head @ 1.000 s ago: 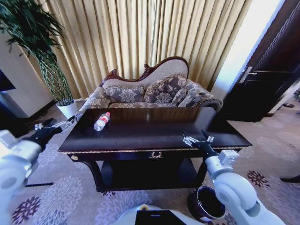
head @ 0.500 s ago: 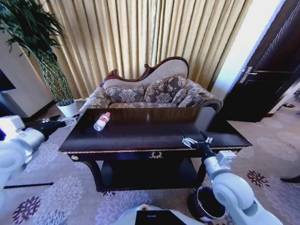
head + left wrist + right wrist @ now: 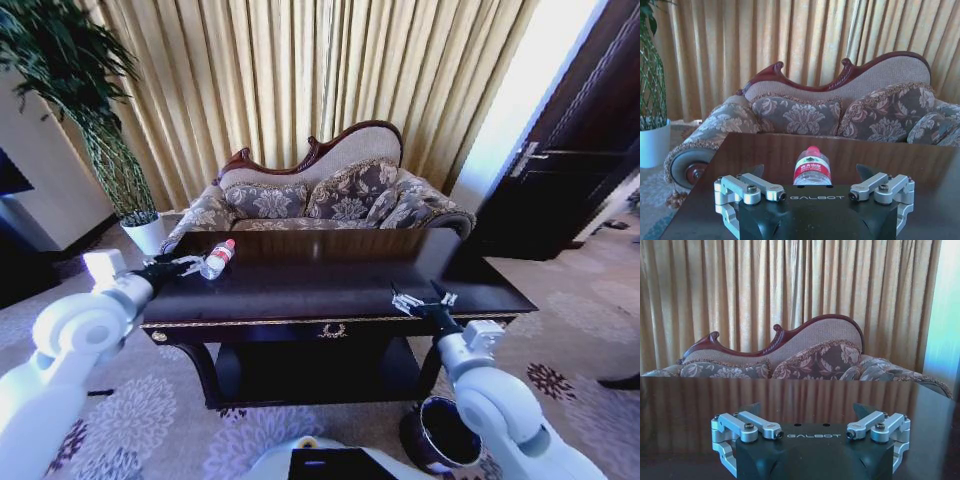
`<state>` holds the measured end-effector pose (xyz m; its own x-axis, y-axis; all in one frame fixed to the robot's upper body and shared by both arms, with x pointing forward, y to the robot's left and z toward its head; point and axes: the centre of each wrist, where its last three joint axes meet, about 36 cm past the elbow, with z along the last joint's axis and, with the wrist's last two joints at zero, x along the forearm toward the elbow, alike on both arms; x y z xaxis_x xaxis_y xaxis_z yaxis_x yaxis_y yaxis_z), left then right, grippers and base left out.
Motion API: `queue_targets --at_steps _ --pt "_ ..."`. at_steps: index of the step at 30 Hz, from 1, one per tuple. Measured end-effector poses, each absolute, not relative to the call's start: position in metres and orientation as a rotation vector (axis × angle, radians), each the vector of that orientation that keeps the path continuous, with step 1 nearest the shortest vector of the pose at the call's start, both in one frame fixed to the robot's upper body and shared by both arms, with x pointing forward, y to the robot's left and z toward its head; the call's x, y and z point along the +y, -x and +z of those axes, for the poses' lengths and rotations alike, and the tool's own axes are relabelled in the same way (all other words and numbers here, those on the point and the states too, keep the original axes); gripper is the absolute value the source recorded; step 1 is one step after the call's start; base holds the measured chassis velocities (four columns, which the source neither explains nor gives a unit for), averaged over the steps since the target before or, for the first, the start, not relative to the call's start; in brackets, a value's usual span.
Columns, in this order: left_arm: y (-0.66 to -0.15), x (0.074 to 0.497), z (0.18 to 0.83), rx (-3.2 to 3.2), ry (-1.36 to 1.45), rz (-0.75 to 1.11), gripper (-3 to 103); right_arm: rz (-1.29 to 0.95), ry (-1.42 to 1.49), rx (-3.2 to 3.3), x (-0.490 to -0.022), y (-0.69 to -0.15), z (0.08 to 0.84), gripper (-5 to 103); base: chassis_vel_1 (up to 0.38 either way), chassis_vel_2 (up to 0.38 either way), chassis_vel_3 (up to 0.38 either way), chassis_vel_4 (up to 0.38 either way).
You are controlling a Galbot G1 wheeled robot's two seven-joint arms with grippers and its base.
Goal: Move to the front of the table and place the trash on the table into the trash bin.
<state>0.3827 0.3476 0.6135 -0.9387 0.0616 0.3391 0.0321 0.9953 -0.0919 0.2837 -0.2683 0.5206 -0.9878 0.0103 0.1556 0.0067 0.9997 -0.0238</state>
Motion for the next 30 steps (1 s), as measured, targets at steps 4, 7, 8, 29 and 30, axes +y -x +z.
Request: queue_targets --at_steps 4,7,8,29,30 --pt "-0.396 0.358 0.609 -2.776 0.066 0.133 100 0.036 0.019 -2.984 -0.269 -0.285 0.519 100 0.0 0.0 0.0 0.0" --pt "-0.404 0.363 0.606 -2.765 0.065 0.138 100 0.036 0.019 -2.984 -0.27 -0.285 0.519 100 0.0 0.0 0.0 0.0" --pt "-0.41 0.365 0.604 -2.757 0.065 0.142 100 0.036 0.019 -2.984 -0.27 -0.285 0.519 100 0.0 0.0 0.0 0.0" --pt "-0.455 0.357 0.578 -2.701 0.094 0.136 100 0.018 0.011 -3.013 -0.271 -0.284 0.529 100 0.0 0.0 0.0 0.0" --pt "-0.457 0.356 0.577 -2.698 0.095 0.133 100 0.016 0.011 -3.016 -0.271 -0.284 0.53 100 0.0 0.0 0.0 0.0"
